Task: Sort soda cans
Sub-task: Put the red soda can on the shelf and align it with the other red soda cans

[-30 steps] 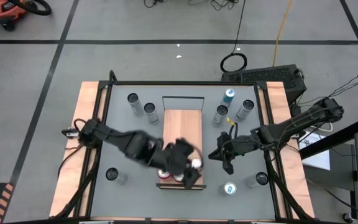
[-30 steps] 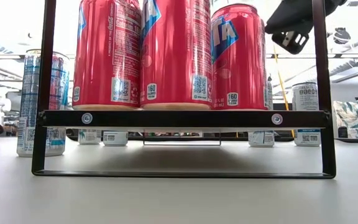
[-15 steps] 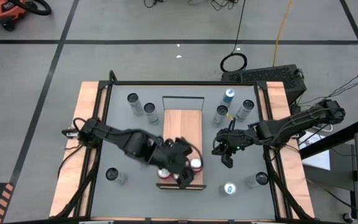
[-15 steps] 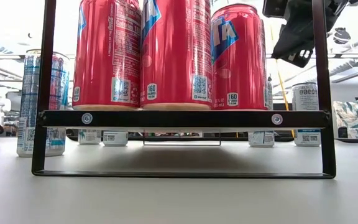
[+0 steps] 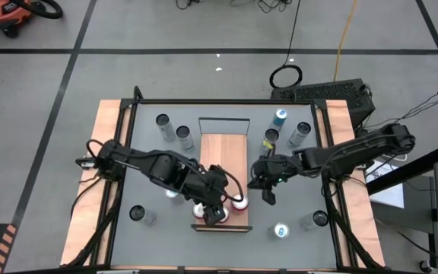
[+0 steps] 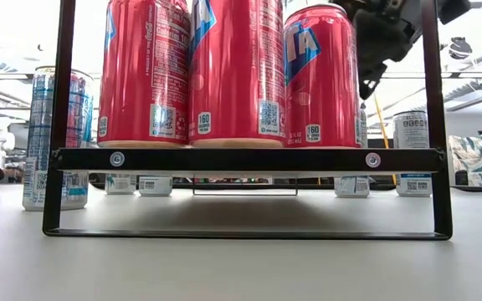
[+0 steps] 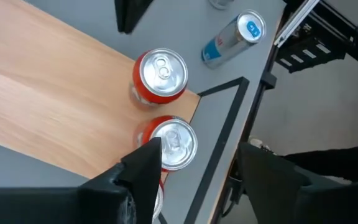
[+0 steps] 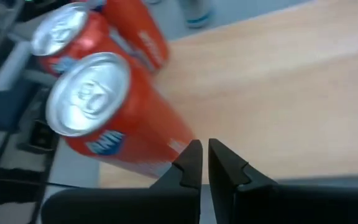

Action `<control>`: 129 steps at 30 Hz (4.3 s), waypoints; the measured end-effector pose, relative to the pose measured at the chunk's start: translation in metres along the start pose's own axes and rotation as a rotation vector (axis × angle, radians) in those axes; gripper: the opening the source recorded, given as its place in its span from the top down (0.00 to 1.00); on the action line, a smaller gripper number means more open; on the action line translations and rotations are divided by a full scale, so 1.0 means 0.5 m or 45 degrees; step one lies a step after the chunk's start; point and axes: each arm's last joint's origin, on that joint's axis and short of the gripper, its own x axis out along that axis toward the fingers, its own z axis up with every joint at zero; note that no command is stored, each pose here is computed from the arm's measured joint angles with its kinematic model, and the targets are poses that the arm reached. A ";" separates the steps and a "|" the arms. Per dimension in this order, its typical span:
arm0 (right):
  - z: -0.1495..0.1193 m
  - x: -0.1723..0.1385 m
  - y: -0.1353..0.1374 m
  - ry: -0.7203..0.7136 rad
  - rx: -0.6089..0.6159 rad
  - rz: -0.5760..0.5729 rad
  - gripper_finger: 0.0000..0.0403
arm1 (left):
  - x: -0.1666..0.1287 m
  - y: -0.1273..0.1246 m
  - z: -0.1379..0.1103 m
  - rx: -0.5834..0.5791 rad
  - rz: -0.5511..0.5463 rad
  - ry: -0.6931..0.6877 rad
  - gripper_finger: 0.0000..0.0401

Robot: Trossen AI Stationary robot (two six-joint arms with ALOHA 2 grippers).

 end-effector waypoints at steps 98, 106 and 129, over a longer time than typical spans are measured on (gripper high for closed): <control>-0.014 -0.037 0.091 0.051 0.134 0.394 1.00 | 0.089 -0.033 -0.034 0.312 0.154 0.061 0.50; -0.010 -0.042 0.113 -0.024 0.125 0.444 1.00 | 0.138 -0.035 -0.034 0.406 0.170 0.098 0.50; -0.014 -0.042 0.117 -0.027 0.118 0.420 1.00 | 0.166 -0.035 -0.057 0.563 0.158 0.282 0.83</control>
